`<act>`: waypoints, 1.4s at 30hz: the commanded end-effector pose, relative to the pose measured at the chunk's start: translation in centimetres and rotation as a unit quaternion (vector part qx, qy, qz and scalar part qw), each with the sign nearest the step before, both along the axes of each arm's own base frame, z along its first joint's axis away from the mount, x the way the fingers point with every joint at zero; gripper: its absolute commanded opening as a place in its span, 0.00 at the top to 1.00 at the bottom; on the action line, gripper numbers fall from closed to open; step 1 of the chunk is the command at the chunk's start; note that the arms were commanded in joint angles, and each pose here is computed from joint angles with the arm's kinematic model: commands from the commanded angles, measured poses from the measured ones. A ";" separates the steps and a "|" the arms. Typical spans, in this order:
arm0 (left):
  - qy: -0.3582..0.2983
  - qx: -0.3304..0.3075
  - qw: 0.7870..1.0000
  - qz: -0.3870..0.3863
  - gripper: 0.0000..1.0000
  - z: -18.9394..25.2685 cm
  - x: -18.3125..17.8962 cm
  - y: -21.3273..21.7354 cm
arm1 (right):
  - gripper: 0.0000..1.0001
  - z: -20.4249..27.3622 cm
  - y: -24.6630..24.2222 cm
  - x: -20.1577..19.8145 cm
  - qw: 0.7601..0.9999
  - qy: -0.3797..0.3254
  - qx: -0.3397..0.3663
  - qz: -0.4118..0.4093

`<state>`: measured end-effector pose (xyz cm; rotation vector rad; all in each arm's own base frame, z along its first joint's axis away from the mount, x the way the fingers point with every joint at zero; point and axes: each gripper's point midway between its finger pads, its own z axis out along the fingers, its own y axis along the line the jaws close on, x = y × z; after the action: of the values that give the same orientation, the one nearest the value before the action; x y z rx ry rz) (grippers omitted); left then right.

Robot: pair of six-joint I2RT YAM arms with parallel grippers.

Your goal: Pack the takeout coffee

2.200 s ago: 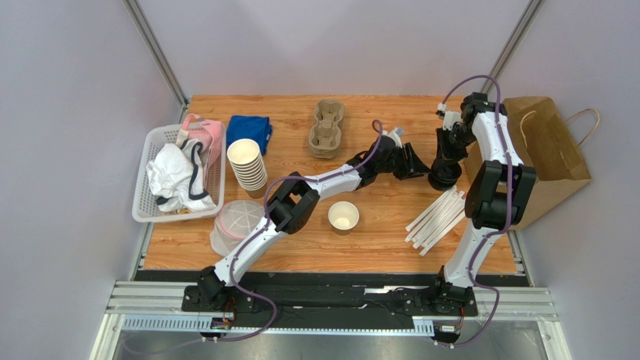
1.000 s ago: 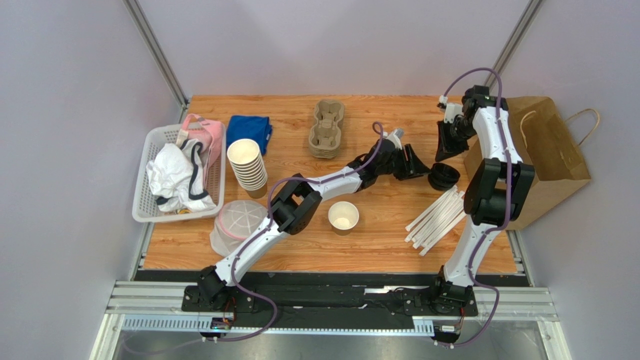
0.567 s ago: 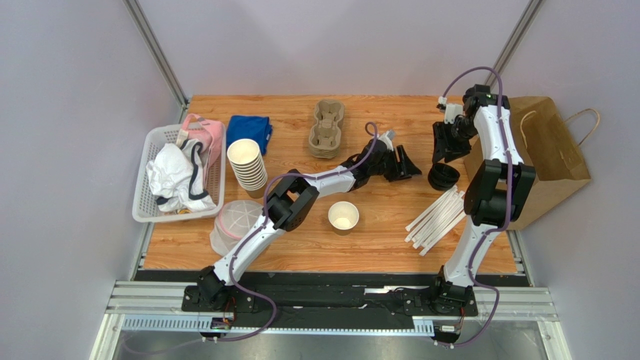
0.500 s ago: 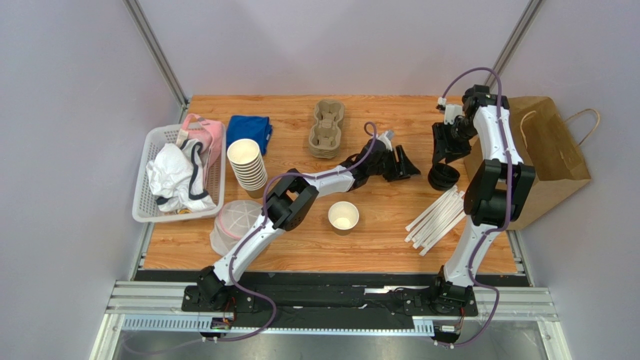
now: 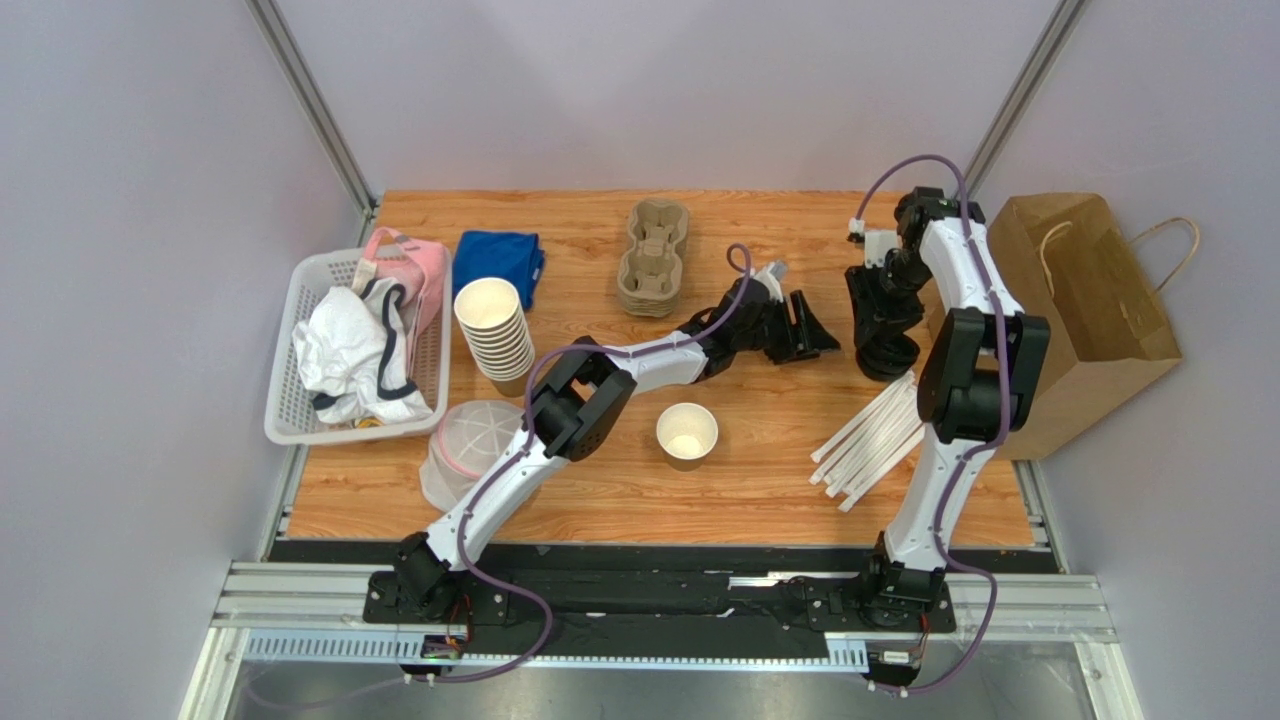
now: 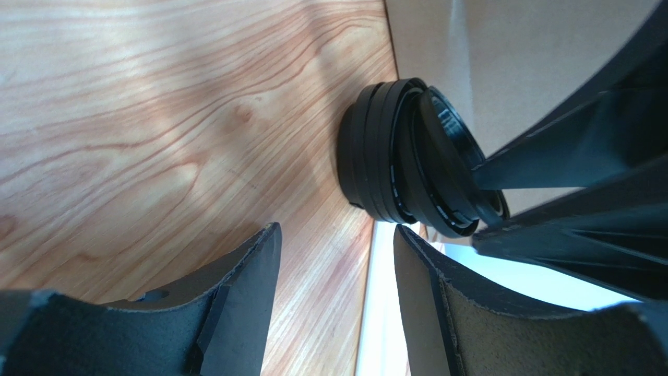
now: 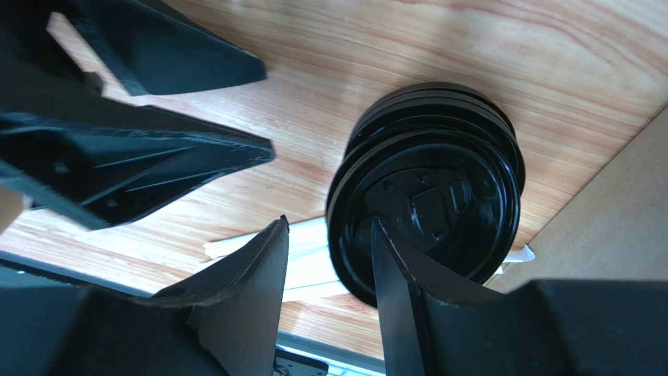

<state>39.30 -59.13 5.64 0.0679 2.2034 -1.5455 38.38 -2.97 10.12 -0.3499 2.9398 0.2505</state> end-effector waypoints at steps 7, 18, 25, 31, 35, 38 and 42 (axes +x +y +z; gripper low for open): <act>-0.036 -0.046 0.998 -0.003 0.36 6.3 0.3 0.3 | 0.78 -1.2 -1.1 0.6 1.000 -0.008 -0.028 0.004; -0.037 -0.044 0.998 -0.003 0.36 6.3 0.4 0.8 | 1.00 2.5 -0.6 1.3 0.999 -0.051 -0.018 0.005; -0.038 -0.047 0.998 -0.002 0.35 6.5 0.3 1.0 | 1.00 4.8 0.1 1.3 0.997 -0.077 -0.001 0.007; -0.071 -0.052 0.996 -0.008 0.29 8.8 0.1 1.2 | 1.00 8.3 1.0 1.7 0.993 -0.113 0.020 0.010; -0.097 -0.047 0.994 -0.012 0.16 12.3 -0.3 2.4 | 1.00 12.3 3.0 1.5 0.985 -0.150 0.076 0.024; -0.129 -0.053 0.990 -0.027 0.04 18.2 -1.9 4.8 | 1.00 16.0 4.9 0.2 0.974 -0.181 0.131 0.046; -0.228 0.003 0.972 -0.052 0.03 23.6 -5.4 9.5 | 1.00 20.3 7.2 -2.5 0.954 -0.212 0.204 0.062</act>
<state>36.64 -53.87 14.88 0.2177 2.1604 -1.4849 40.73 0.62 23.44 -0.4175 2.5246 0.4451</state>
